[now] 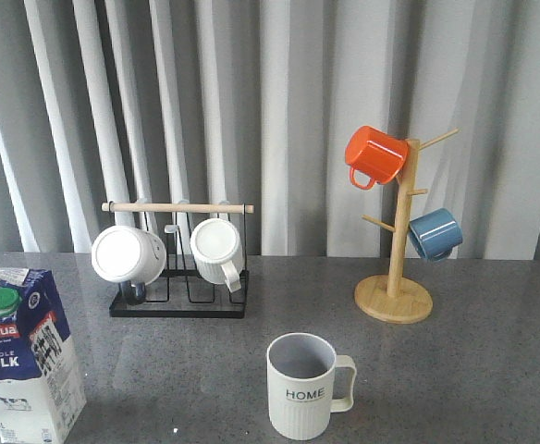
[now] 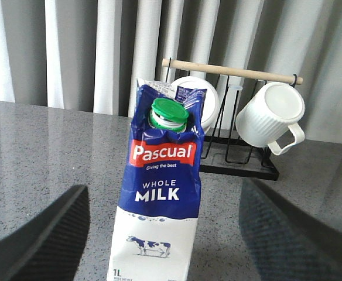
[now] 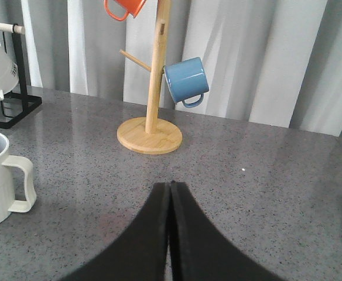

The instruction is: Place milk next to cup

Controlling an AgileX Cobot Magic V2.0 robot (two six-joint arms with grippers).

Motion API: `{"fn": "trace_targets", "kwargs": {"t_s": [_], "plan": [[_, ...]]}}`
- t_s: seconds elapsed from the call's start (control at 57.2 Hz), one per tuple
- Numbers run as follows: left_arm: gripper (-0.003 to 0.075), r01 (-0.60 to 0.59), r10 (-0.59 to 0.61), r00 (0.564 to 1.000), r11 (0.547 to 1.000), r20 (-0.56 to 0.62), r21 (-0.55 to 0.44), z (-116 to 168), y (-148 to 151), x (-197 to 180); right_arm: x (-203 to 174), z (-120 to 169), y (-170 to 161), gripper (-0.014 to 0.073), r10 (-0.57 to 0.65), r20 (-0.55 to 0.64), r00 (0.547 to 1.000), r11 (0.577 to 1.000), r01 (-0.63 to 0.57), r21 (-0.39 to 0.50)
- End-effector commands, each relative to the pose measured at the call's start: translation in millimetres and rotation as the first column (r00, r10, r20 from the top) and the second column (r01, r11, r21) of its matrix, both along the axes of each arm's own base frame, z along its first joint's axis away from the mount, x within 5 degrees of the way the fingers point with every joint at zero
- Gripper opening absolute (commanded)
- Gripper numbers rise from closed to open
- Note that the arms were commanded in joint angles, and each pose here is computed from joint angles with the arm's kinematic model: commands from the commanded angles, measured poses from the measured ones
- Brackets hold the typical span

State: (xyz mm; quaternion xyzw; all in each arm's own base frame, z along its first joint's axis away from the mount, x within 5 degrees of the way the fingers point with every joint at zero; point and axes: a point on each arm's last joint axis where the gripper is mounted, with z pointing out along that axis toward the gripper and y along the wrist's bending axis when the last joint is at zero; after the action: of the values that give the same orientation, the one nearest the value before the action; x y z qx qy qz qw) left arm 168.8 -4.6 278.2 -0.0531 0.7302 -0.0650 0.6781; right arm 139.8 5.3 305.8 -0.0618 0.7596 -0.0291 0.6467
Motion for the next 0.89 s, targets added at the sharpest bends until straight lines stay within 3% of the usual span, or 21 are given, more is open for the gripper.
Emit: {"fn": "trace_targets", "kwargs": {"t_s": [0.0, 0.402, 0.507, 0.612, 0.874], "plan": [[0.0523, -0.007, 0.009, 0.993, 1.000, 0.117, -0.019, 19.3, 0.9, 2.4, 0.4, 16.1, -0.4, -0.0006, 0.002, 0.101, 0.995, 1.000, -0.001, -0.012], [0.0528, -0.005, 0.013, 0.989, 0.999, 0.150, -0.053, 22.4, 1.0, 2.2, 0.4, 15.9, -0.4, -0.0006, 0.002, 0.098, 0.995, 1.000, -0.001, -0.012], [0.0589, 0.004, 0.001, 0.986, 1.000, 0.166, -0.029, 23.8, 0.1, 2.0, 0.4, 15.9, -0.4, -0.0006, 0.002, 0.098, 0.995, 1.000, -0.001, -0.012], [0.0732, 0.014, -0.012, 0.980, 1.000, 0.200, -0.004, 26.9, -1.0, 1.7, 0.4, 15.9, -0.4, -0.0006, 0.002, 0.098, 0.995, 1.000, -0.001, -0.012], [0.0727, 0.031, -0.037, 0.978, 0.999, 0.207, 0.032, 20.5, -3.5, 16.1, 0.4, 15.8, -0.4, -0.0006, 0.002, 0.097, 0.995, 1.000, 0.000, -0.012]]}}
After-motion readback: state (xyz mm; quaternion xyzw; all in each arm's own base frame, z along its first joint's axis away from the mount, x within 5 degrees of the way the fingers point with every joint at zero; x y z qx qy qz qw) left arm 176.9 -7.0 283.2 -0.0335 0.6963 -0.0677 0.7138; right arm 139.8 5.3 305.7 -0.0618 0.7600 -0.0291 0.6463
